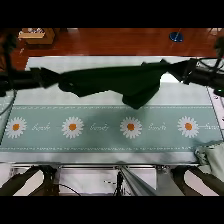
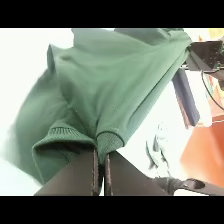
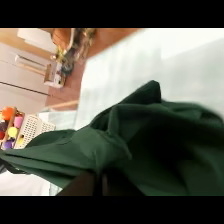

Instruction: Fold the shirts.

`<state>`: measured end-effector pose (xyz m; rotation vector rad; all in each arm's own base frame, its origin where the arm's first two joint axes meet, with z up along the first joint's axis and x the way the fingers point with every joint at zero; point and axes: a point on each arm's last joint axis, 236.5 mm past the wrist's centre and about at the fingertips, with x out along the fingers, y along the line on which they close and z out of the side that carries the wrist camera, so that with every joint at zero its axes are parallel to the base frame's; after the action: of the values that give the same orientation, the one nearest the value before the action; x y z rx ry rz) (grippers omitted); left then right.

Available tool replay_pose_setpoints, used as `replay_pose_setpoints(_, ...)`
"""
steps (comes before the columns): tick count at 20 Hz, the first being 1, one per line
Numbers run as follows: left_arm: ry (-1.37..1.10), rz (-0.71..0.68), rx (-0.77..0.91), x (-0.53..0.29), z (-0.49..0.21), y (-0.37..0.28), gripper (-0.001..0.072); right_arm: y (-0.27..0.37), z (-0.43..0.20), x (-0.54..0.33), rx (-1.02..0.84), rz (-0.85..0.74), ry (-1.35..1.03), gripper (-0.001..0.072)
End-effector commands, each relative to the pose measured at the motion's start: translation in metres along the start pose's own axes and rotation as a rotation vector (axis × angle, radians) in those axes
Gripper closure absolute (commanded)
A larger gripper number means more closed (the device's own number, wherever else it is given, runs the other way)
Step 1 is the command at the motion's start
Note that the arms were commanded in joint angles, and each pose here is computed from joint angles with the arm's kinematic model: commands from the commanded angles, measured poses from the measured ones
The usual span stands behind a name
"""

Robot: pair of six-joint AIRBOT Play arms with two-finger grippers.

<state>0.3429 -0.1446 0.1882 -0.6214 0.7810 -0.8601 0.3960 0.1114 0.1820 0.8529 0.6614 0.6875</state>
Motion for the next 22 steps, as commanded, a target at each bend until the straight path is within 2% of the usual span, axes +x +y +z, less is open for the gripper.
replay_pose_setpoints(1,-0.103,0.013,0.201,-0.041,0.044,-0.068,0.0679,0.072,0.032,-0.034,-0.16,0.039,-0.111,0.0683)
replay_pose_setpoints(6,-0.211,0.013,0.402,-0.079,0.075,-0.156,0.0679,0.167,0.037,-0.066,-0.299,0.126,-0.133,0.0683)
replay_pose_setpoints(10,-0.162,-0.009,0.418,-0.091,0.051,-0.192,0.0679,0.199,0.006,-0.082,-0.317,0.11,-0.033,0.0683)
replay_pose_setpoints(13,-0.041,0.055,0.369,-0.094,0.012,-0.188,0.0679,0.172,-0.037,-0.091,-0.279,-0.048,0.124,0.0683)
replay_pose_setpoints(18,0.114,0.317,0.23,-0.112,-0.039,-0.137,0.0679,0.09,-0.081,-0.12,-0.209,-0.417,0.332,0.0683)
replay_pose_setpoints(22,0.185,0.328,0.079,-0.095,-0.069,-0.091,0.0679,0.05,-0.129,-0.078,-0.198,-0.467,0.505,0.0683)
